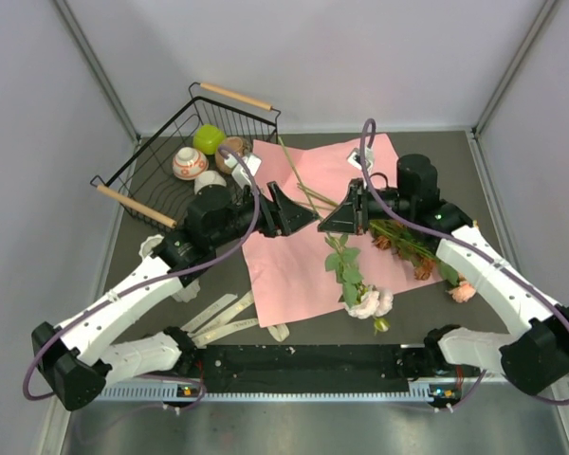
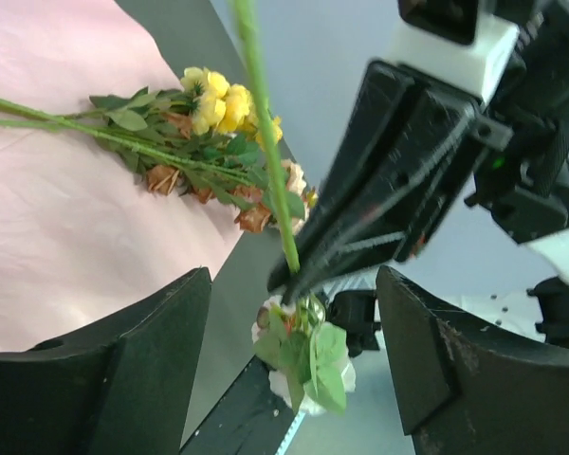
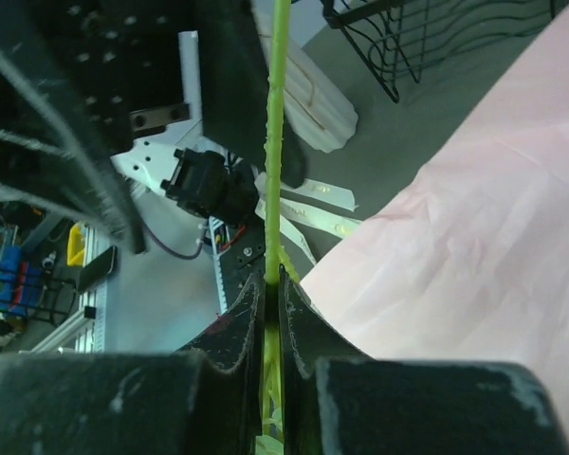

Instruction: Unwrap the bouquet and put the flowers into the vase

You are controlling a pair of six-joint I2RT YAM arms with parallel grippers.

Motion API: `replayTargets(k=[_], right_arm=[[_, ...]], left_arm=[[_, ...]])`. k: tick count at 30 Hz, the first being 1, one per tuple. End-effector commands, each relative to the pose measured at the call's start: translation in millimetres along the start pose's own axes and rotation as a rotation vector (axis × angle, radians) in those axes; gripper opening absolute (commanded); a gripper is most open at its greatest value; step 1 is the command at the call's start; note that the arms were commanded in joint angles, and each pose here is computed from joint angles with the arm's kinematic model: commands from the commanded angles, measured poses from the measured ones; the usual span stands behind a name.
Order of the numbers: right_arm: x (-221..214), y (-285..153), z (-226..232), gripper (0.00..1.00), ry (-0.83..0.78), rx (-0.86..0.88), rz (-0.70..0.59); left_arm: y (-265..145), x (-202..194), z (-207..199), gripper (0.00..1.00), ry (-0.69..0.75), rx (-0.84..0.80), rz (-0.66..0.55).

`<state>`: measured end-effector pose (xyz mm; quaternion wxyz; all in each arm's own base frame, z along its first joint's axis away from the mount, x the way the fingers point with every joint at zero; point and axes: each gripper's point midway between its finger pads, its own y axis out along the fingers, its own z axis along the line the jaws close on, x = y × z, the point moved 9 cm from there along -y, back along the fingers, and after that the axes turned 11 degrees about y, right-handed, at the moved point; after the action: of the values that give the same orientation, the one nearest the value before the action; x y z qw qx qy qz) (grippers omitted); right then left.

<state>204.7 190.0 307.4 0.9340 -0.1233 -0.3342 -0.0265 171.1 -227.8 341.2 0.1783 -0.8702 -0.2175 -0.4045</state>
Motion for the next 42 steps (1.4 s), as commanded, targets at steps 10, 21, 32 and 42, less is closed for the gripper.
replayTargets(k=[10, 21, 32, 42], right_arm=[[-5.9, 8.3, 30.9, 0.0, -0.155, 0.08, -0.011], [0.4, 6.9, 27.3, 0.7, 0.572, -0.164, -0.376], [7.5, -1.6, 31.4, 0.68, 1.28, -0.104, -0.718], [36.0, 47.3, 69.0, 0.5, 1.408, 0.135, -0.665]], left_arm=[[14.9, 31.9, -5.2, 0.2, 0.021, -0.094, -0.197], [0.8, 58.1, 6.5, 0.0, 0.402, 0.027, -0.473], [-17.5, 69.5, 10.9, 0.0, 0.661, 0.063, -0.72], [-30.9, 62.7, 7.5, 0.0, 0.73, -0.005, -0.817]])
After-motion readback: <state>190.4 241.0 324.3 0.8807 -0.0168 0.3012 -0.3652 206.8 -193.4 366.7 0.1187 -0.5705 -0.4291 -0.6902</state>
